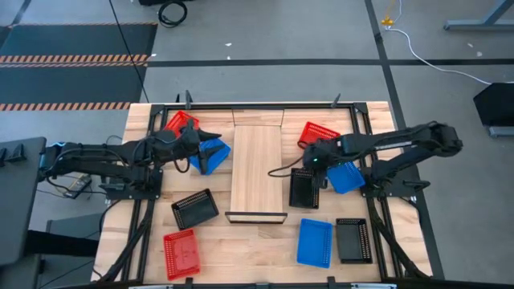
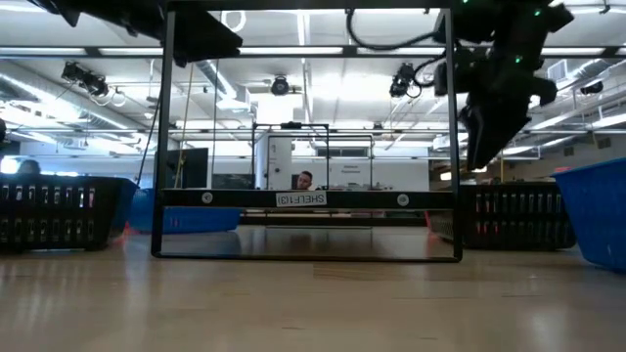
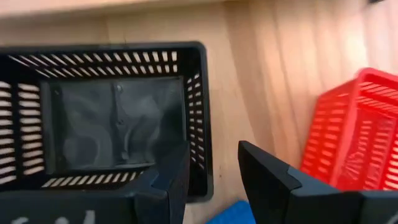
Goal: Stack baskets on shelf by color
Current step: Put the middle black bin on the shelf
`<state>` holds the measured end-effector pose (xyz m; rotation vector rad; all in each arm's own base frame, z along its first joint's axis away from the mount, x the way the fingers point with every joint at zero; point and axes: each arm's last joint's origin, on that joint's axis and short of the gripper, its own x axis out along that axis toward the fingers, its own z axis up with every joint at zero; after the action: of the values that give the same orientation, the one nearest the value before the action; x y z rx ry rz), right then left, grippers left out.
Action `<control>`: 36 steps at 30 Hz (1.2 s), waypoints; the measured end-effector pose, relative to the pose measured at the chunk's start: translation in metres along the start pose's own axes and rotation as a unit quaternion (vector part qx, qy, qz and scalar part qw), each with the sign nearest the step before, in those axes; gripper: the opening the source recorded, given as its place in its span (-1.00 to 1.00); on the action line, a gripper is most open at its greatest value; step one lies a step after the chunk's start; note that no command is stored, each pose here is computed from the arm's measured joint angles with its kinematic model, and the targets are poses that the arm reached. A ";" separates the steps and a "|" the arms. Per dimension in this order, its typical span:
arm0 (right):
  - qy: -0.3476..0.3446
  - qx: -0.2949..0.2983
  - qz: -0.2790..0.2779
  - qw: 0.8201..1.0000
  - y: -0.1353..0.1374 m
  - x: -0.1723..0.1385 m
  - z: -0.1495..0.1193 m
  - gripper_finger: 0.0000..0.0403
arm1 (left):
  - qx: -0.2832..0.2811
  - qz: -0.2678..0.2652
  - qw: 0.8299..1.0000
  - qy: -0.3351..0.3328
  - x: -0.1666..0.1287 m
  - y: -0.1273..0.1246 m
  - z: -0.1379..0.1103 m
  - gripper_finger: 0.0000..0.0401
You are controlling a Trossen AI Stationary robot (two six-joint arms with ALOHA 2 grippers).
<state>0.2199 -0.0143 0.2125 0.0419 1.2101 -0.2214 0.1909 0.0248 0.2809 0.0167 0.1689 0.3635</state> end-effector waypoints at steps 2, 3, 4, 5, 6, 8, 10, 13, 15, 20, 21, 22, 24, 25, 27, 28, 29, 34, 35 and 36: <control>0.019 -0.011 -0.002 1.000 0.001 0.010 0.002 -0.29 | -0.012 -0.004 1.000 0.008 -0.001 -0.002 -0.002 -0.09; 0.027 -0.017 -0.003 0.999 0.002 0.014 0.002 -0.29 | -0.018 -0.007 1.000 0.011 -0.001 -0.003 -0.002 -0.09; 0.035 -0.020 -0.004 0.999 0.002 0.017 0.002 -0.29 | -0.023 -0.010 1.000 0.012 -0.001 -0.004 -0.002 -0.09; 0.040 -0.021 -0.006 0.999 0.001 0.020 0.003 -0.29 | -0.028 -0.013 0.999 0.012 -0.001 -0.005 -0.002 -0.10; 0.045 -0.022 -0.006 0.999 0.001 0.023 0.003 -0.29 | -0.030 -0.017 0.999 0.012 -0.002 -0.006 -0.002 -0.10; 0.050 -0.021 -0.006 0.999 0.000 0.027 0.004 -0.29 | -0.035 -0.024 0.999 0.015 -0.002 -0.009 -0.003 -0.12; 0.051 -0.020 0.000 0.998 0.000 0.030 0.005 -0.29 | -0.041 -0.031 0.999 0.015 -0.003 -0.012 -0.003 -0.13; 0.055 -0.018 0.003 0.998 0.000 0.036 0.007 -0.29 | -0.048 -0.041 0.998 0.023 -0.005 -0.016 -0.004 -0.14; 0.061 -0.019 0.001 0.998 -0.002 0.039 0.007 -0.29 | -0.049 -0.044 0.997 0.030 -0.005 -0.017 -0.006 -0.14; 0.076 -0.026 -0.010 0.997 -0.005 0.050 0.008 -0.31 | -0.057 -0.036 0.997 0.045 -0.007 -0.021 -0.009 -0.14; 0.078 -0.026 -0.015 0.996 -0.006 0.051 0.008 -0.33 | -0.059 -0.035 0.997 0.046 -0.007 -0.022 -0.009 -0.14; 0.081 -0.026 -0.018 0.996 -0.006 0.052 0.008 -0.36 | -0.059 -0.035 0.997 0.046 -0.008 -0.022 -0.010 -0.14; 0.085 -0.028 -0.020 0.996 -0.007 0.054 0.007 -0.44 | -0.060 -0.033 0.997 0.048 -0.008 -0.024 -0.010 -0.14; 0.084 -0.029 -0.020 0.996 -0.007 0.054 0.007 -0.49 | -0.061 -0.031 0.996 0.048 -0.009 -0.024 -0.010 -0.14; 0.085 -0.037 -0.017 0.996 -0.007 0.054 0.008 -0.62 | -0.064 -0.026 0.996 0.048 -0.009 -0.025 -0.010 -0.14; 0.085 -0.040 -0.015 0.996 -0.007 0.054 0.008 -0.69 | -0.065 -0.024 0.997 0.047 -0.009 -0.025 -0.010 -0.14; 0.084 -0.042 -0.014 0.995 -0.007 0.054 0.008 -0.76 | -0.064 -0.024 0.997 0.047 -0.009 -0.026 -0.010 -0.14; 0.082 -0.062 -0.007 0.995 -0.007 0.052 0.008 -0.92 | -0.065 -0.024 0.996 0.049 -0.010 -0.026 -0.011 -0.14; 0.081 -0.063 -0.005 0.995 -0.007 0.052 0.008 -0.90 | -0.064 -0.023 0.996 0.051 -0.010 -0.026 -0.011 -0.14; 0.078 -0.064 -0.006 0.995 -0.007 0.050 0.008 -0.88 | -0.064 -0.022 0.996 0.053 -0.010 -0.026 -0.012 -0.14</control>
<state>0.2427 -0.0297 0.1693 -0.0599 1.3774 -0.1521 0.1892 -0.0029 0.2699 -0.1319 0.2505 0.3306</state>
